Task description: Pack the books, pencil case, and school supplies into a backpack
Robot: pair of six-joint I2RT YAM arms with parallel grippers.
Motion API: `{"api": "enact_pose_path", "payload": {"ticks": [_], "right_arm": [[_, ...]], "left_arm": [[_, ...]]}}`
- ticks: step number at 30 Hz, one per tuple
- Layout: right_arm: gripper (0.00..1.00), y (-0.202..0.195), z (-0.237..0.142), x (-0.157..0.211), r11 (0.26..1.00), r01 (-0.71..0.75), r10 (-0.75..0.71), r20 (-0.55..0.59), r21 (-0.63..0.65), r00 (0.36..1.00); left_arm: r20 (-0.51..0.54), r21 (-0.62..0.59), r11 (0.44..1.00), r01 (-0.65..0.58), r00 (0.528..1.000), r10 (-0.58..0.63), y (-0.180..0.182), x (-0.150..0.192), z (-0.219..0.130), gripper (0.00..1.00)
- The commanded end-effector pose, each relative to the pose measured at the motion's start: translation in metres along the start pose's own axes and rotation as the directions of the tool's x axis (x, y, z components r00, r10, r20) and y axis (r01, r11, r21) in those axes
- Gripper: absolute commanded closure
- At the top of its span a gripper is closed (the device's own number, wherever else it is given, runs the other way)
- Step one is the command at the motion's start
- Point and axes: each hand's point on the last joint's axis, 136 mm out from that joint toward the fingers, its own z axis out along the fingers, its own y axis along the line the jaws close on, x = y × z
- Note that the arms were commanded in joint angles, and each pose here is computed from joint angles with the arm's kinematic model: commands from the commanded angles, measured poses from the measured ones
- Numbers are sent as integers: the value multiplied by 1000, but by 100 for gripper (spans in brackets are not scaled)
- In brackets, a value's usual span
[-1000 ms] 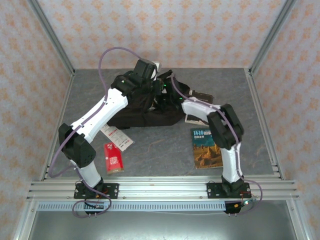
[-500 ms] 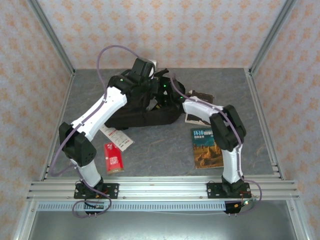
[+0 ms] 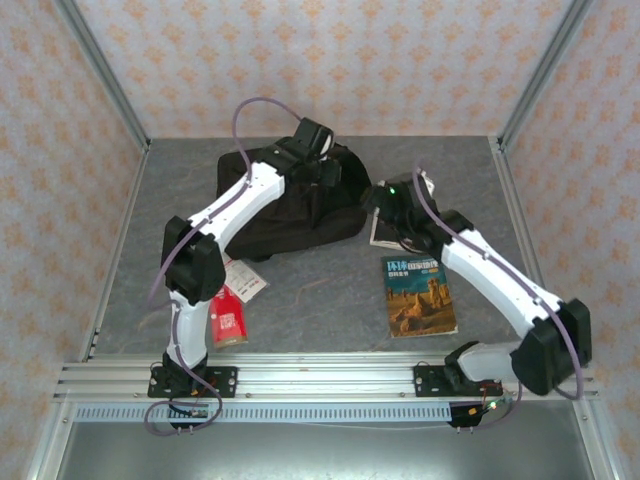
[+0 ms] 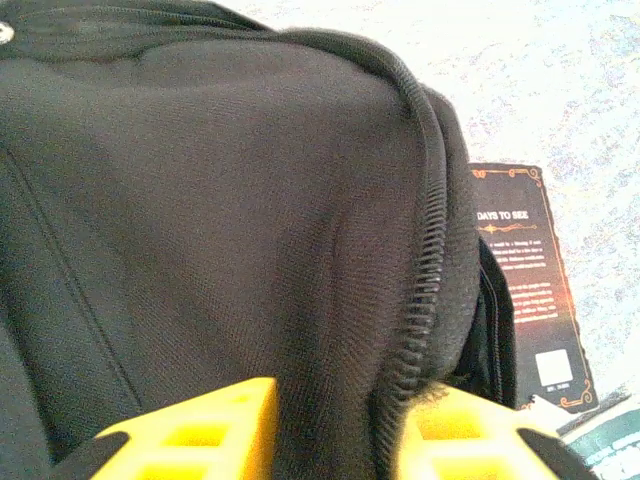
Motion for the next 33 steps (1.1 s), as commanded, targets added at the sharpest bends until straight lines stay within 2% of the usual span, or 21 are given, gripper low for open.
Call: {"api": "enact_pose_path", "payload": {"ticks": [1,4,7,12,18,22,27,28,30,33], "right_arm": [[1,-92,-10,16,948,22,-30,21,318,999],[1,-139,-23,29,920,-32,21,33,389,999],[1,-175,-23,53,903,-96,106,1,419,994],[1,-199,-10,92,901,-153,213,-106,407,971],[0,-177,5,126,947,-178,251,-271,267,929],[6,-147,15,149,967,-226,255,-417,120,872],[16,-112,17,167,946,-324,258,-556,-20,790],[17,-111,16,167,946,-322,254,-555,-28,792],[18,-128,14,160,962,-269,251,-499,37,829],[11,-162,7,141,967,-173,232,-366,186,901]], "left_arm": [[33,39,999,1,999,-2,-18,-15,-28,51],[31,64,998,15,999,-17,-25,-13,-43,41],[57,56,998,-7,998,4,-32,-7,-69,35],[15,114,993,-32,999,30,-58,35,-89,30],[-173,272,962,22,985,26,-92,129,-73,30],[-276,273,957,97,961,-18,-95,178,-50,30],[-385,227,962,154,921,-57,-88,219,-20,33],[-399,222,962,161,915,-61,-86,225,-14,34],[-419,188,970,154,906,-63,-80,233,-5,36],[-440,151,979,140,896,-60,-74,242,9,37]]}}
